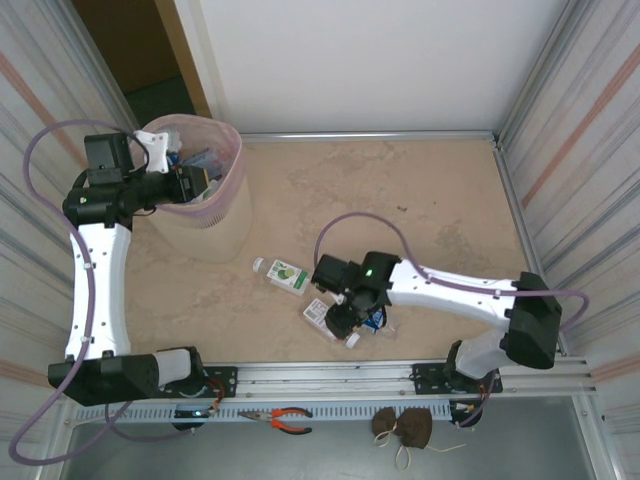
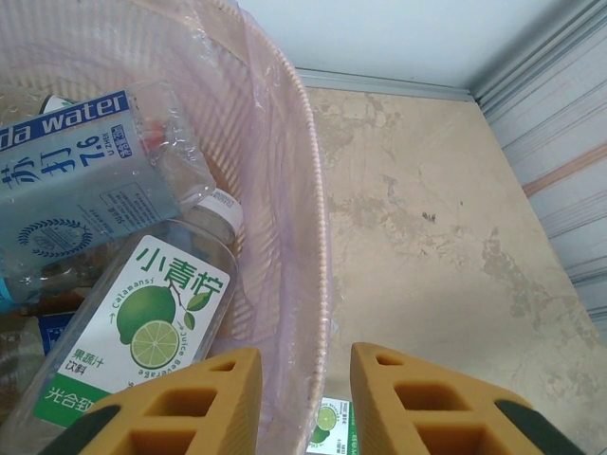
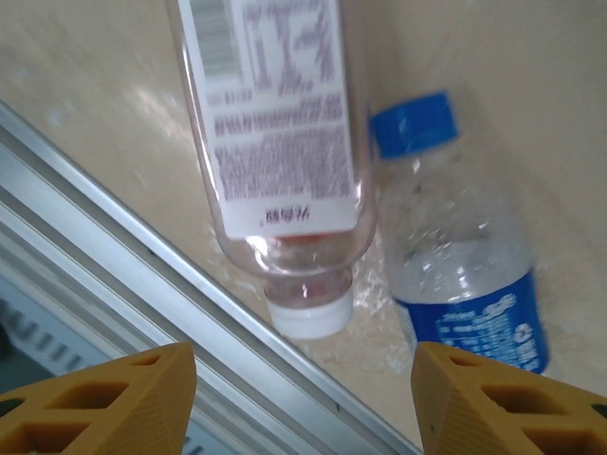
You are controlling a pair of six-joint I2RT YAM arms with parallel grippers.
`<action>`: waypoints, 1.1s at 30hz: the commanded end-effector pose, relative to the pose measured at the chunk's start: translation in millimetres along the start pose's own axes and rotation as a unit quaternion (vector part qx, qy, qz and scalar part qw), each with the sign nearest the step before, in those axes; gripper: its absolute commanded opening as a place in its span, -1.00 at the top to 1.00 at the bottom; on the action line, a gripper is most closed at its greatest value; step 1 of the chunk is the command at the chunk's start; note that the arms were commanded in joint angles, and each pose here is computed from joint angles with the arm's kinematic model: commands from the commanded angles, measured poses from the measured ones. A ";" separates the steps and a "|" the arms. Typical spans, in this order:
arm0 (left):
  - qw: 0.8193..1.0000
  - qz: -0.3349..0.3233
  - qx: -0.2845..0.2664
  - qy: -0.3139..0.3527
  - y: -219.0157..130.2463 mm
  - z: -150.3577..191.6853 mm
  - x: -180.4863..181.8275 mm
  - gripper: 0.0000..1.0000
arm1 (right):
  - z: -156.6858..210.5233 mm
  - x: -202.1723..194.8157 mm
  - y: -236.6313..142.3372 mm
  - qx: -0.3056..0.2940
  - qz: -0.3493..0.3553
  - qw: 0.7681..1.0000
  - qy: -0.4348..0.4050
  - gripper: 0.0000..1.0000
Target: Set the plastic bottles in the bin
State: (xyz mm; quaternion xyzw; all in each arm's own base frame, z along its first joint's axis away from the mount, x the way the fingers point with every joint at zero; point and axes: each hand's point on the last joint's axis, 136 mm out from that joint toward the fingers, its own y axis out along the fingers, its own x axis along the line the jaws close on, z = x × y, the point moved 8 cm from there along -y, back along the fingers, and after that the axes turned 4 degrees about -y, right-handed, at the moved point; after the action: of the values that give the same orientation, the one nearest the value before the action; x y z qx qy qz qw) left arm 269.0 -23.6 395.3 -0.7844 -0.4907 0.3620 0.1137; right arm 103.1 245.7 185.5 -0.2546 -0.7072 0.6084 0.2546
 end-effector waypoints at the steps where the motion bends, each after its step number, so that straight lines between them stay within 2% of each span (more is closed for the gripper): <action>1: 1.000 0.019 -0.016 0.005 -7.3 -0.2 -8.1 0.39 | 12.3 2.2 13.6 0.029 0.044 0.999 -0.010 -0.22; 9: 1.000 0.020 -0.015 0.001 -5.5 0.9 -7.0 0.39 | 14.7 22.9 45.4 0.046 0.063 0.996 -0.054 -0.23; 19: 1.000 0.021 -0.016 0.000 -3.6 0.8 -5.6 0.39 | 23.4 25.5 78.2 0.076 0.099 0.990 -0.060 -0.20; 26: 0.999 0.026 -0.020 -0.002 -3.8 -1.2 -6.9 0.39 | 26.7 26.1 91.7 0.077 0.108 0.989 -0.058 -0.05; 33: 0.999 0.028 -0.023 -0.004 -5.2 -1.8 -8.3 0.39 | 28.1 26.1 84.2 0.062 0.110 0.990 -0.056 0.18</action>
State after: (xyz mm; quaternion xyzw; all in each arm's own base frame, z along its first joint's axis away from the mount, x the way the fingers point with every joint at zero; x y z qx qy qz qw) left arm 272.8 -24.8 393.2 -0.7878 -0.4851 0.3665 0.0992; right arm 70.8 256.4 96.2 -0.2659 -0.6470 0.6953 0.1651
